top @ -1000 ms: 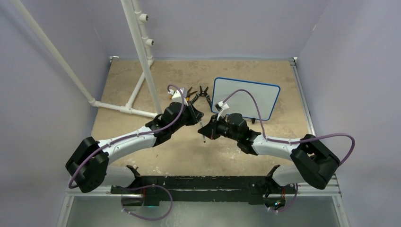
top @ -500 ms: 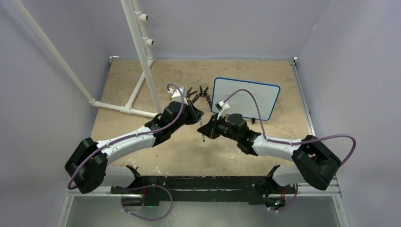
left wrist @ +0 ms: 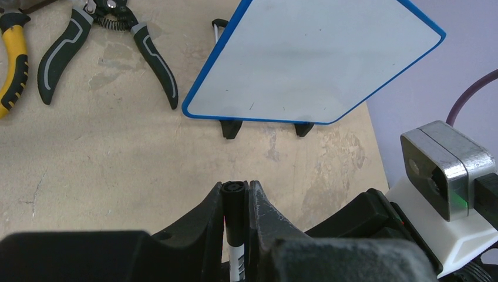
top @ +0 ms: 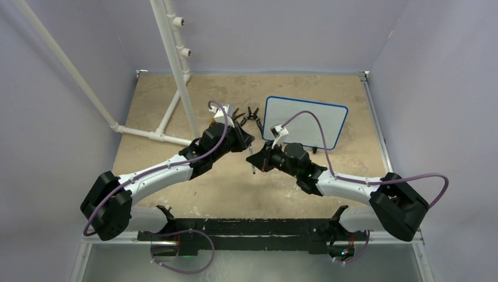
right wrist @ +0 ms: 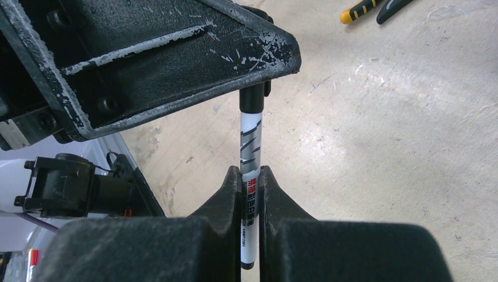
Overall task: Write a sentence on the whiteboard
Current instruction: Open the whiteboard marker at the center of the board.
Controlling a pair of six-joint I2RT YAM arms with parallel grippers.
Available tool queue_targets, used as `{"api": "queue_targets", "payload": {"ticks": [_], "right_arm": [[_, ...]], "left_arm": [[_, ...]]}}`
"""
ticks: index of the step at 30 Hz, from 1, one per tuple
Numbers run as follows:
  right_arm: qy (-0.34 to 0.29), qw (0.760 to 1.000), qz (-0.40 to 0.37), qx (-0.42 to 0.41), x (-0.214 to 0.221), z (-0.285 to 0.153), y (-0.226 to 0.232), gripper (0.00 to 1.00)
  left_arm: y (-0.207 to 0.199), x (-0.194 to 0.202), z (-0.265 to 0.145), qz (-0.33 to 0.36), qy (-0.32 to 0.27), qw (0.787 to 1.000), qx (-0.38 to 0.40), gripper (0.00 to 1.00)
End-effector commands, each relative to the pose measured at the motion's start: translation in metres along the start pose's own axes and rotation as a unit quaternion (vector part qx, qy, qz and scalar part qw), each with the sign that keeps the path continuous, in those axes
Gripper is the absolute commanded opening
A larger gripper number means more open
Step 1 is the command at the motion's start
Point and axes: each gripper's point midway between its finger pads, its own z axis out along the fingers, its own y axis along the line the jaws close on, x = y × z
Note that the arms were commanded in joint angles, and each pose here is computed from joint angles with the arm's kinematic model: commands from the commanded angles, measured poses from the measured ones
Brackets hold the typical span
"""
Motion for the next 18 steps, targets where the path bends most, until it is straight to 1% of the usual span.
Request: {"api": "queue_targets", "payload": {"ticks": [1, 12, 18], "right_arm": [[0.122, 0.992, 0.009, -0.017, 0.067, -0.024, 0.006, 0.00], [0.125, 0.992, 0.011, -0.015, 0.069, -0.025, 0.009, 0.00], [0.130, 0.991, 0.011, -0.022, 0.072, -0.025, 0.013, 0.00]], "left_arm": [[0.007, -0.116, -0.003, -0.018, -0.183, 0.982, -0.043, 0.00], [0.013, -0.121, -0.006, -0.026, -0.204, 0.977, -0.051, 0.00], [0.007, -0.130, -0.006, -0.029, -0.220, 0.974, -0.038, 0.00]]}}
